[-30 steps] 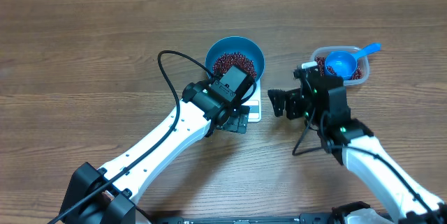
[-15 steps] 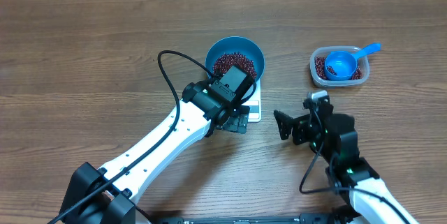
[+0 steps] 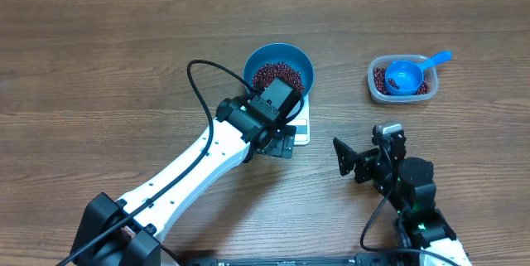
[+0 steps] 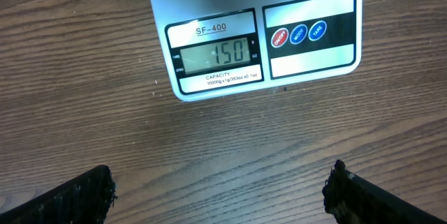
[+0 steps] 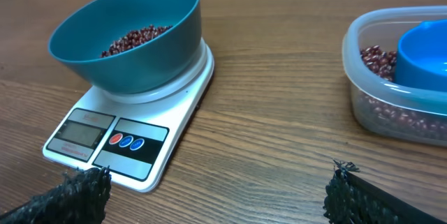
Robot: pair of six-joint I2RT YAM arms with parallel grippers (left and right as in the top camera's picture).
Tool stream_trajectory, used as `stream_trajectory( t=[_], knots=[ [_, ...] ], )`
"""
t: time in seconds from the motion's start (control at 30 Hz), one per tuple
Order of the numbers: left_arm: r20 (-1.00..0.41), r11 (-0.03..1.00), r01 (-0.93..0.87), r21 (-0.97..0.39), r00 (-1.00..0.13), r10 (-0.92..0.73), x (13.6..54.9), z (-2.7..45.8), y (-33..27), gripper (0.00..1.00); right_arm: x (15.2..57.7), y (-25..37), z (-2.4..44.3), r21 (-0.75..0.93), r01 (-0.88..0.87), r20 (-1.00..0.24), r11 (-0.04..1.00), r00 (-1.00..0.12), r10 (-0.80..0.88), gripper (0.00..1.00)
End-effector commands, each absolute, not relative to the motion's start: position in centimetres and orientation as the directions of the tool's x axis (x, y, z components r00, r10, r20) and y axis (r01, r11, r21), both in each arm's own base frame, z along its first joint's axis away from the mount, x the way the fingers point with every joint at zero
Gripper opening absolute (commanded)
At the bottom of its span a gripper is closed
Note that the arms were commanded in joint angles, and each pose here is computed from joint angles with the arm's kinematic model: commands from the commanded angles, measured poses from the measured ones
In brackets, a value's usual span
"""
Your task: Scoop item into bowl and weigh 150g on scale
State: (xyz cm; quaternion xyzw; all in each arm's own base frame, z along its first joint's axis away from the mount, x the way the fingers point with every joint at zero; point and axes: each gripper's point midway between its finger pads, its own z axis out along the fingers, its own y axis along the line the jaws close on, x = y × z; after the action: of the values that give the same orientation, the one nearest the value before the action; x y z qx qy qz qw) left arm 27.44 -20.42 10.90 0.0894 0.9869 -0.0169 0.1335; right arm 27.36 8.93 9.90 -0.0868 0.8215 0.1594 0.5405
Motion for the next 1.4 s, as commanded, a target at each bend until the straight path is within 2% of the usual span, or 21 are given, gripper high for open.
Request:
stream_trajectory(
  t=[0.0,0.63,0.87,1.37],
  knots=[
    [-0.301,0.987,0.16,-0.021,-0.942,0.146,28.0,12.0,-20.5,0.99,26.9,8.2,9.4,0.16,-0.295,-0.922,0.942,-0.386,0.036,1.0],
    [-0.301,0.987,0.16,-0.021,-0.942,0.146,28.0,12.0,-20.5,0.99,25.5,6.2,7.7,0.164,-0.228,-0.902,0.96,-0.429,0.053,1.0],
    [-0.301,0.987,0.16,-0.021,-0.942,0.146,28.0,12.0,-20.5,1.0,24.3,5.1,6.7,0.168,-0.181,-0.877,0.969,-0.476,0.063,1.0],
    [-0.301,0.987,0.16,-0.021,-0.942,0.146,28.0,12.0,-20.5,0.99,24.6,5.1,15.0,0.129,-0.231,-0.985,0.964,-0.139,0.099,1.0]
  ],
)
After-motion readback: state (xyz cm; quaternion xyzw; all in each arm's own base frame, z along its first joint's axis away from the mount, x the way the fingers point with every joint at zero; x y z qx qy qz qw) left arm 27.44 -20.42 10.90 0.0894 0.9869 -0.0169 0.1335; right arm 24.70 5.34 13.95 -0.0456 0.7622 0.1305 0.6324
